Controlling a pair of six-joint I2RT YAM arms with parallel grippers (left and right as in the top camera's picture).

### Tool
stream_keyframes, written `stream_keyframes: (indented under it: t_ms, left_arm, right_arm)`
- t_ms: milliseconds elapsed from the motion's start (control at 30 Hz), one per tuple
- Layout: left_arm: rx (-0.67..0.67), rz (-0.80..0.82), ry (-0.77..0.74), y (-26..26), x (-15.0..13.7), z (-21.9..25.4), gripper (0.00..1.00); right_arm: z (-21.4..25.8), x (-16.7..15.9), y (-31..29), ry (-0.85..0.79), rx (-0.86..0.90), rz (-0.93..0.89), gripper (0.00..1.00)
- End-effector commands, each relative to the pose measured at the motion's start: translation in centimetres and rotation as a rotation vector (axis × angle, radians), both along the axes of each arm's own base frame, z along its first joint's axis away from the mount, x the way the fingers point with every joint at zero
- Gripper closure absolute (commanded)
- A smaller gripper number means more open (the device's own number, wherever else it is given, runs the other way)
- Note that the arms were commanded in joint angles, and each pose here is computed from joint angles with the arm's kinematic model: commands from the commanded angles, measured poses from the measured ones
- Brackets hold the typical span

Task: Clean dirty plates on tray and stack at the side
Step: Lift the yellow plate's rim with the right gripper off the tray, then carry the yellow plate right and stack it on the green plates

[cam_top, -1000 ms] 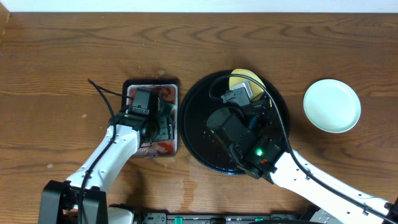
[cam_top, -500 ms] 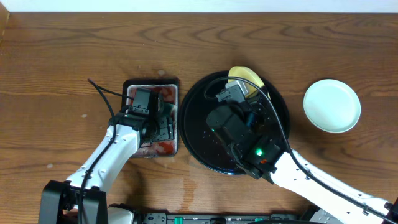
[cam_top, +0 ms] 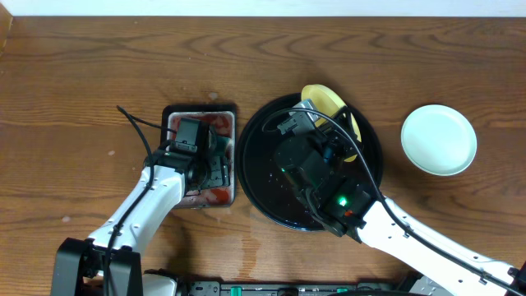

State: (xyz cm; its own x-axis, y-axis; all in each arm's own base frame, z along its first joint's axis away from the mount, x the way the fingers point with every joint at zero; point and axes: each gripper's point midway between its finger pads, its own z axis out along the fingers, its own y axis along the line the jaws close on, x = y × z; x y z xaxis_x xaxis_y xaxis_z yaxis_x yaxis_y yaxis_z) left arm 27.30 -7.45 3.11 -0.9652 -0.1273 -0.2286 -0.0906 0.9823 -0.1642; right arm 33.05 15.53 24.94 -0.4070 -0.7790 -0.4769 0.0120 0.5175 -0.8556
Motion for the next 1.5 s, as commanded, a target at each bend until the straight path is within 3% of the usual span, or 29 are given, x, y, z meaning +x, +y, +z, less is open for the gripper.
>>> stream_keyframes:
  t_ms: [0,400,600,867,1033,1133,1467]
  left_arm:
    - [-0.004,-0.001,0.018,0.1,-0.5,-0.4,0.23]
    - [-0.004,-0.001,0.019,0.1,-0.5,-0.4,0.23]
    - [-0.004,-0.001,0.019,0.1,-0.5,-0.4,0.23]
    - [-0.004,-0.001,0.019,0.1,-0.5,-0.4,0.23]
    - [-0.004,-0.001,0.019,0.1,-0.5,-0.4,0.23]
    - [-0.004,-0.001,0.018,0.1,-0.5,-0.4,0.23]
    - [-0.004,-0.001,0.019,0.1,-0.5,-0.4,0.23]
  right_arm:
    - [0.8,-0.2,-0.5,-0.01,-0.028,-0.013,0.99]
    - [0.8,0.1,-1.2,-0.025,0.007,-0.041,0.99]
    - [-1.4,1.4,-4.3,-0.065,0.321,-0.168,0.99]
    - [-11.5,2.2,-9.6,0.244,1.087,-0.475,0.99]
    - [-12.7,2.8,-14.0,0.301,1.445,-0.623,0.99]
    - [-13.1,2.2,-17.3,0.293,1.549,-0.709,0.99]
    - [-15.3,-2.5,-26.9,0.154,1.609,-1.041,0.99]
